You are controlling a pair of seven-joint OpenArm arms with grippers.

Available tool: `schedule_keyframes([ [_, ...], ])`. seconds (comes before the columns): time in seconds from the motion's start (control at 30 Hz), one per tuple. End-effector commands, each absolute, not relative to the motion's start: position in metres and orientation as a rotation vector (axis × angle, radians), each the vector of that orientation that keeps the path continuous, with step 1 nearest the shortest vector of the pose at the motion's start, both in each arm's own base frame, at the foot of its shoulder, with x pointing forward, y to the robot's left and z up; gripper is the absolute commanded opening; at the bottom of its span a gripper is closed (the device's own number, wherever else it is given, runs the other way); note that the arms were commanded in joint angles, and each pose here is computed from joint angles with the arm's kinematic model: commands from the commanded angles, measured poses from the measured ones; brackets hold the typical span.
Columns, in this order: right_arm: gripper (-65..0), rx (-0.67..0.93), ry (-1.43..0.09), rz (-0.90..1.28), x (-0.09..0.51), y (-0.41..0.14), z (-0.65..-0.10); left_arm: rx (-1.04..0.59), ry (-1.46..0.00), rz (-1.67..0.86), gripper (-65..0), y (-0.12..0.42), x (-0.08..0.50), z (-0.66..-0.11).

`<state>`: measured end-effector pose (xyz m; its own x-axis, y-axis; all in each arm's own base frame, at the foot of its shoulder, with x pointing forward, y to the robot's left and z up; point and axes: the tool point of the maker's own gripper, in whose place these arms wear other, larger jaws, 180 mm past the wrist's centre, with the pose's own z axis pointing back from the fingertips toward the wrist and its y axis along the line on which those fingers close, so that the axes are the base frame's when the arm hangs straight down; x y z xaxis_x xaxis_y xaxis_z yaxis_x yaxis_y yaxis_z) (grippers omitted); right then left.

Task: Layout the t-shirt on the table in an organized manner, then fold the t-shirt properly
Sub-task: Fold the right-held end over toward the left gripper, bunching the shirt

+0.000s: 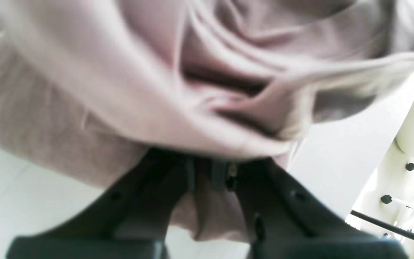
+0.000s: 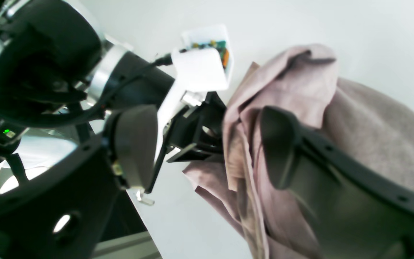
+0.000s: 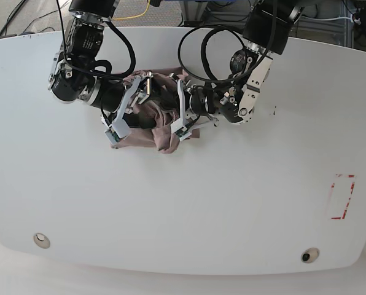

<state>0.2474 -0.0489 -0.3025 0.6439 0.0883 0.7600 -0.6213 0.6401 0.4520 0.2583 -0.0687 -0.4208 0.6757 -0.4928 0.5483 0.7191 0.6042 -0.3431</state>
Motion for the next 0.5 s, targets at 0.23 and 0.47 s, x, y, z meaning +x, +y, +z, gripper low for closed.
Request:
schedule_keyframes([
  [0.23, -14.7, 0.740, -0.808, 0.482, 0.252, -0.064, -0.293, -0.520, -0.521, -0.790, -60.7, -0.066, 0.271, -0.386],
  [0.47, -14.7, 0.670, -0.820, 0.452, 0.257, -0.093, -0.293, -0.467, -0.584, -0.841, -60.7, -0.057, 0.278, -0.358],
])
